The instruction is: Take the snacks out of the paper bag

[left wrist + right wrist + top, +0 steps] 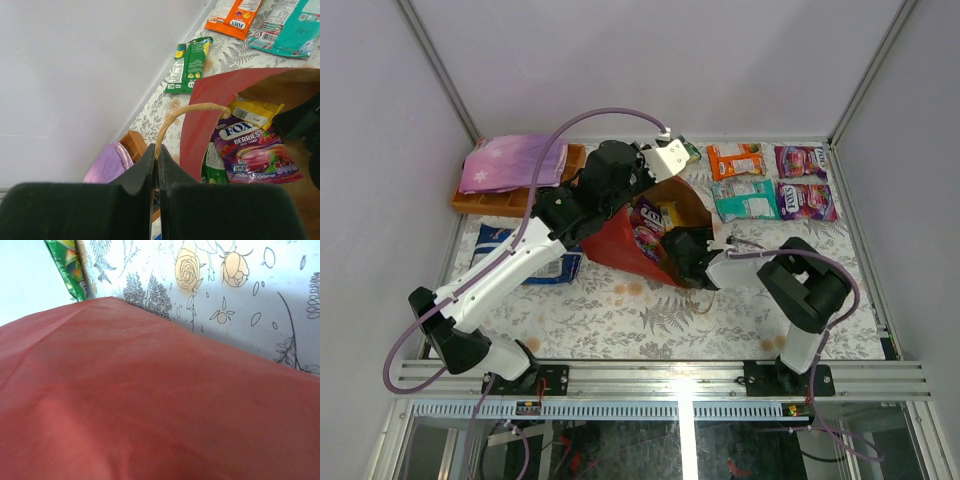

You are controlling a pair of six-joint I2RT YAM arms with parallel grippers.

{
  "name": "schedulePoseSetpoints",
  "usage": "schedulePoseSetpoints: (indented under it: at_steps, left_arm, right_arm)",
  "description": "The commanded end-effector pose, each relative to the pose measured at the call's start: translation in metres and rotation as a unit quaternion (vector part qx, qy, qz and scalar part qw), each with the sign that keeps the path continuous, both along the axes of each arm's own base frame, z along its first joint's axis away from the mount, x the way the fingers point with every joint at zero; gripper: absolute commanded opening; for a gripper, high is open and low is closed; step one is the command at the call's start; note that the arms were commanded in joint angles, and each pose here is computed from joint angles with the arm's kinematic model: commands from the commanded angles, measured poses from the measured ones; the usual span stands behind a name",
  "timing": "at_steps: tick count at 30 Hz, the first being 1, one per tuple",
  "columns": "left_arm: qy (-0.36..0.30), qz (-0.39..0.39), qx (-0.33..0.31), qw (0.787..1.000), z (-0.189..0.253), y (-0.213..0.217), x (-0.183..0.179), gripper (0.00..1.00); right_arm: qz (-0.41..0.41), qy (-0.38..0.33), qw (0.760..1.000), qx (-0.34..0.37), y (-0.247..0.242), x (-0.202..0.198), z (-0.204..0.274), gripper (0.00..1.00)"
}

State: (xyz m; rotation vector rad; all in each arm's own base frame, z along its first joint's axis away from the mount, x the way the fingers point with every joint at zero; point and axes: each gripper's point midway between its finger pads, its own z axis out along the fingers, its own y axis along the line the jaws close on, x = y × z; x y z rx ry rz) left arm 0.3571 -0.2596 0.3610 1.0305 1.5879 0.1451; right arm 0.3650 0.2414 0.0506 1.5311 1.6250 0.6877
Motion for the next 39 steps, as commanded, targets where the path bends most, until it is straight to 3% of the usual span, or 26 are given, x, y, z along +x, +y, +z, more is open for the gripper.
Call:
schedulePoseSetpoints:
  at_steps: [1,3,5,7,9,10,13,15,18,21,24,27,28,29,30,31,33,37,39]
  left_arm:
    - [-0.038,-0.005,-0.025,0.999,0.023,-0.003,0.001,0.00]
    - [-0.038,-0.005,-0.023,0.999,0.022,-0.003,0.001,0.00]
    - [-0.039,-0.004,-0.021,0.999,0.021,-0.002,0.002,0.00]
    - [-0.039,-0.003,-0.021,0.999,0.021,-0.002,0.002,0.00]
    - [-0.040,-0.003,-0.019,0.999,0.020,-0.002,0.002,0.00]
    - [-0.041,-0.002,-0.018,0.999,0.021,-0.002,0.003,0.00]
    - [-0.043,0.000,-0.014,0.999,0.020,-0.001,0.003,0.00]
    - [-0.045,0.002,-0.011,0.999,0.020,-0.001,0.004,0.00]
    - [-0.050,0.008,-0.005,0.999,0.019,0.001,0.007,0.00]
    - [-0.050,0.009,-0.004,0.999,0.016,0.001,0.008,0.00]
    - [-0.044,0.010,-0.001,0.999,0.009,-0.001,0.011,0.00]
    - [-0.039,0.009,-0.003,0.999,0.006,-0.004,0.013,0.00]
    - [-0.040,0.008,-0.004,0.999,0.006,-0.006,0.013,0.00]
    - [-0.039,0.008,-0.005,0.999,0.006,-0.006,0.014,0.00]
    - [-0.037,0.007,-0.005,0.999,0.006,-0.007,0.014,0.00]
    - [-0.035,0.007,-0.005,0.999,0.007,-0.007,0.013,0.00]
    - [-0.034,0.006,-0.005,0.999,0.009,-0.007,0.012,0.00]
    - [-0.036,0.001,-0.012,0.999,0.014,-0.007,0.006,0.00]
    - [-0.036,-0.001,-0.009,0.999,0.012,-0.008,0.004,0.00]
  right_arm:
    - [-0.016,0.001,1.000,0.016,0.008,0.021,-0.001,0.62]
    - [-0.020,0.004,1.000,0.012,0.008,0.028,-0.006,0.60]
    - [-0.024,0.005,1.000,0.011,0.007,0.035,-0.010,0.52]
    - [-0.028,-0.002,1.000,0.013,0.004,0.044,-0.011,0.32]
    - [-0.022,-0.030,0.999,0.017,0.004,0.052,-0.003,0.07]
    - [-0.016,-0.043,0.999,0.012,0.004,0.054,0.004,0.00]
    - [0.027,-0.075,0.997,-0.014,0.008,0.053,0.033,0.00]
    - [0.098,-0.105,0.989,-0.022,0.021,0.043,0.063,0.00]
    - [0.249,-0.129,0.959,-0.043,0.044,0.006,0.104,0.00]
    - [0.375,-0.106,0.917,-0.083,0.043,-0.048,0.116,0.00]
    - [0.409,-0.061,0.901,-0.131,0.006,-0.095,0.102,0.00]
    - [0.372,-0.074,0.916,-0.129,-0.015,-0.100,0.109,0.00]
    - [0.358,-0.083,0.922,-0.124,-0.014,-0.094,0.115,0.14]
    - [0.343,-0.093,0.927,-0.119,-0.012,-0.086,0.121,0.45]
    - [0.330,-0.104,0.932,-0.110,-0.007,-0.075,0.127,0.69]
    - [0.323,-0.098,0.936,-0.099,0.002,-0.065,0.122,0.81]
    - [0.302,-0.103,0.946,-0.055,0.021,-0.045,0.120,0.87]
    - [0.225,-0.089,0.968,0.068,0.047,-0.009,0.093,0.86]
    - [0.181,-0.073,0.976,0.098,0.048,0.003,0.072,0.82]
